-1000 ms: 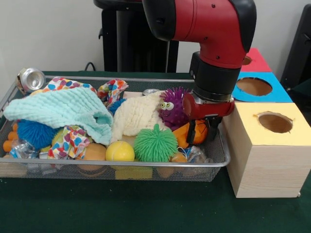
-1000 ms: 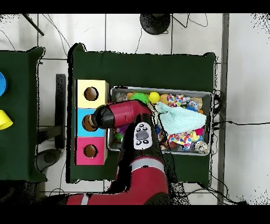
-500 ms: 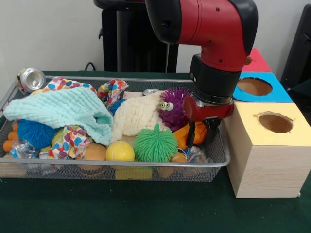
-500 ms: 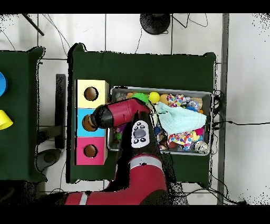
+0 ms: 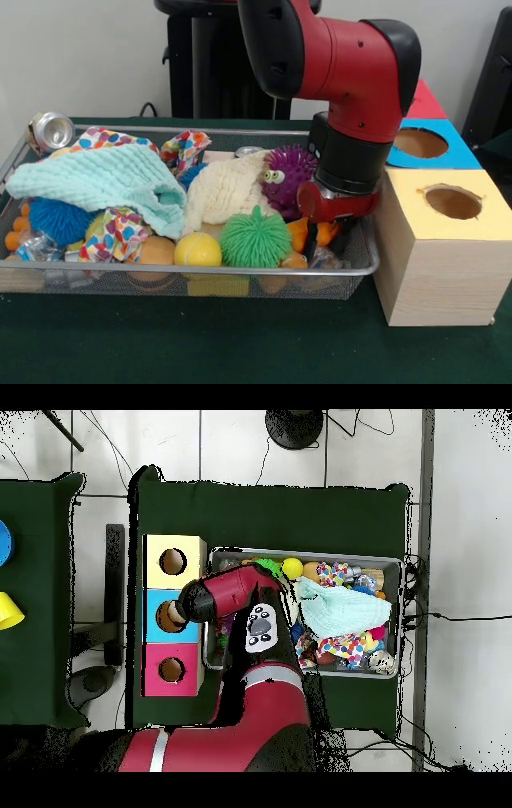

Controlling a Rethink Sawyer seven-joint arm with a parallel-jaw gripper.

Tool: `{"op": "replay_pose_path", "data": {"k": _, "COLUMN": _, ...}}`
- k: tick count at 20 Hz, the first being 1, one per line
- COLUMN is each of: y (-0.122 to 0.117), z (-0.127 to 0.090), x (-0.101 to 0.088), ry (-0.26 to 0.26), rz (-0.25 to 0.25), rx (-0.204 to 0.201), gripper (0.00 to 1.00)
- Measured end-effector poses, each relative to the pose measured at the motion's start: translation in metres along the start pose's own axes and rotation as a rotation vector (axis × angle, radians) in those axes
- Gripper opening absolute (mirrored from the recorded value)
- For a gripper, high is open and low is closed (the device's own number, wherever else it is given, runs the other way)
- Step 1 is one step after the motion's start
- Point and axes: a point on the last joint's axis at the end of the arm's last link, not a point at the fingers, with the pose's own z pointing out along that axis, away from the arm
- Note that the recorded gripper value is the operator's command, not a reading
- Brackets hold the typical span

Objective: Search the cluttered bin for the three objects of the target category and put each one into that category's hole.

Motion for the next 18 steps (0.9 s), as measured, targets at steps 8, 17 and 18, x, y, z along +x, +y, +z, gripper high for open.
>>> {"op": "replay_pose_path", "data": {"k": 8, "y": -0.0075, "z": 0.0075, "x": -0.0047, "ry": -0.014, "rz": -0.024, "rx": 0.027, "gripper": 1.00}}
{"op": "replay_pose_path", "data": {"k": 17, "y": -0.0076, "z": 0.0078, "x": -0.0050, "ry": -0.013, "rz": -0.028, "rx": 0.034, "gripper": 1.00}}
{"op": "replay_pose_path", "data": {"k": 18, "y": -0.0077, "z": 0.0078, "x": -0.0050, "ry": -0.013, "rz": -0.029, "rx": 0.034, "gripper": 1.00}}
